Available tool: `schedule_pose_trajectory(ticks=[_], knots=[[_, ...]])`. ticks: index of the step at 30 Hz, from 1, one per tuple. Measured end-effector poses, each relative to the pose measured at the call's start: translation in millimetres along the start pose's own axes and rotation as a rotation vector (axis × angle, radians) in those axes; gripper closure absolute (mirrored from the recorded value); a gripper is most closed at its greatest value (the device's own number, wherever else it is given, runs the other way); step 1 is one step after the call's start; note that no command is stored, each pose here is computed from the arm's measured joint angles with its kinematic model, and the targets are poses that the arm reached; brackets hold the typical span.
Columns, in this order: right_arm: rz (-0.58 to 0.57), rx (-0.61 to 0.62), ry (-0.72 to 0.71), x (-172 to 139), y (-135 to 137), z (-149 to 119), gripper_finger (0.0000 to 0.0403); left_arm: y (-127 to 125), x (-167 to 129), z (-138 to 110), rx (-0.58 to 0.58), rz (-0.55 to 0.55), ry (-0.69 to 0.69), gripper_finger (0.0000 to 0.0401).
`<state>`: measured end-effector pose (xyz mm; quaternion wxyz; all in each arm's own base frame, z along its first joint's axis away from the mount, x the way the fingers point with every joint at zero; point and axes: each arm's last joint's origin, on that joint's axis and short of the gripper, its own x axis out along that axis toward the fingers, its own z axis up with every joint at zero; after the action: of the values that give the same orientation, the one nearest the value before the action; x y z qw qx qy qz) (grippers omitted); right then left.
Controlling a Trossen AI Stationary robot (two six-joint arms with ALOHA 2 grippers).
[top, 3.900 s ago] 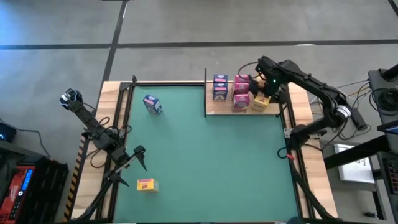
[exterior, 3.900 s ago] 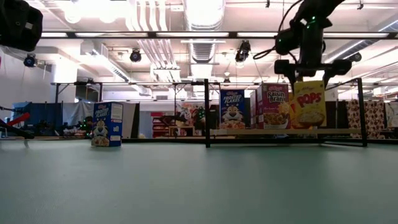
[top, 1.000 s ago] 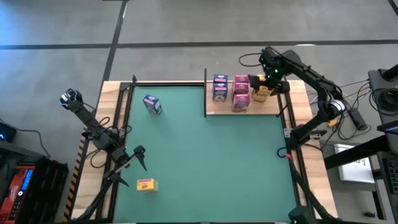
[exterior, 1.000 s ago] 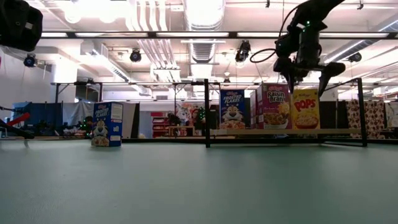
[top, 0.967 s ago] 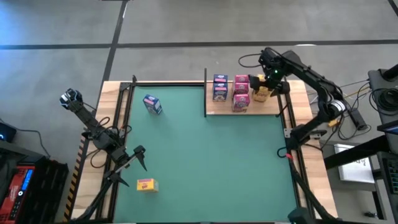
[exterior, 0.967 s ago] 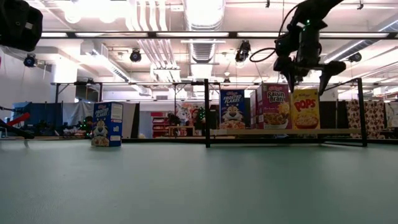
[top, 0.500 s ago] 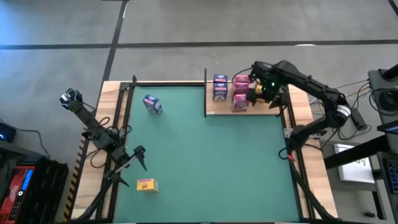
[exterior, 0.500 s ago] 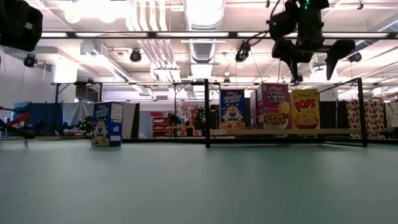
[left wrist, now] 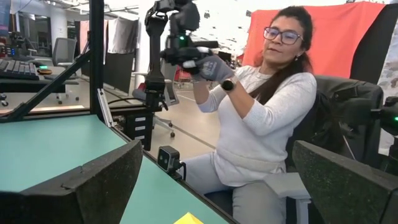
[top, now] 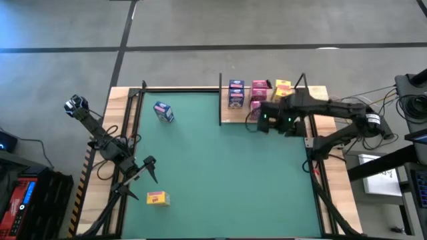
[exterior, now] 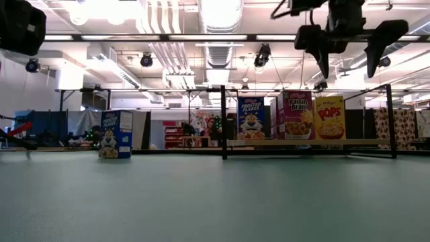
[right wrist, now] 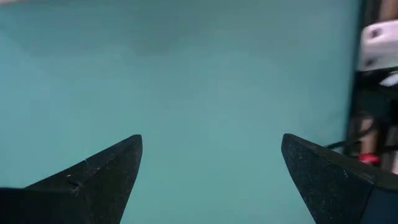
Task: Stack cereal on shelf
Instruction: Move the blue cereal box to the center
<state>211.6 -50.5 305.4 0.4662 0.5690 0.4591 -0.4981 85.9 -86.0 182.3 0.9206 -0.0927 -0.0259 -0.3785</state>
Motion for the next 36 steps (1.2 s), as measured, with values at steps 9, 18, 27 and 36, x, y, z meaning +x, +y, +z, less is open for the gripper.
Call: schedule_pose_trajectory(ticks=[9, 18, 27, 36], knots=[[0.134, -0.096, -0.046, 19.4, 13.2, -53.2, 0.003, 0.0, 0.0, 0.0, 0.0, 0.0, 0.0, 0.0003], [0.304, -0.254, -0.085, 35.1, 20.2, -87.7, 0.003, 0.0, 0.0, 0.0, 0.0, 0.0, 0.0, 0.0003], [0.696, -0.681, -0.418, 51.4, 12.9, -118.9, 0.003, 0.0, 0.0, 0.0, 0.0, 0.0, 0.0, 0.0003], [0.998, -0.872, -0.635, 72.5, -19.3, -110.8, 0.003, 0.0, 0.0, 0.0, 0.0, 0.0, 0.0, 0.0003]])
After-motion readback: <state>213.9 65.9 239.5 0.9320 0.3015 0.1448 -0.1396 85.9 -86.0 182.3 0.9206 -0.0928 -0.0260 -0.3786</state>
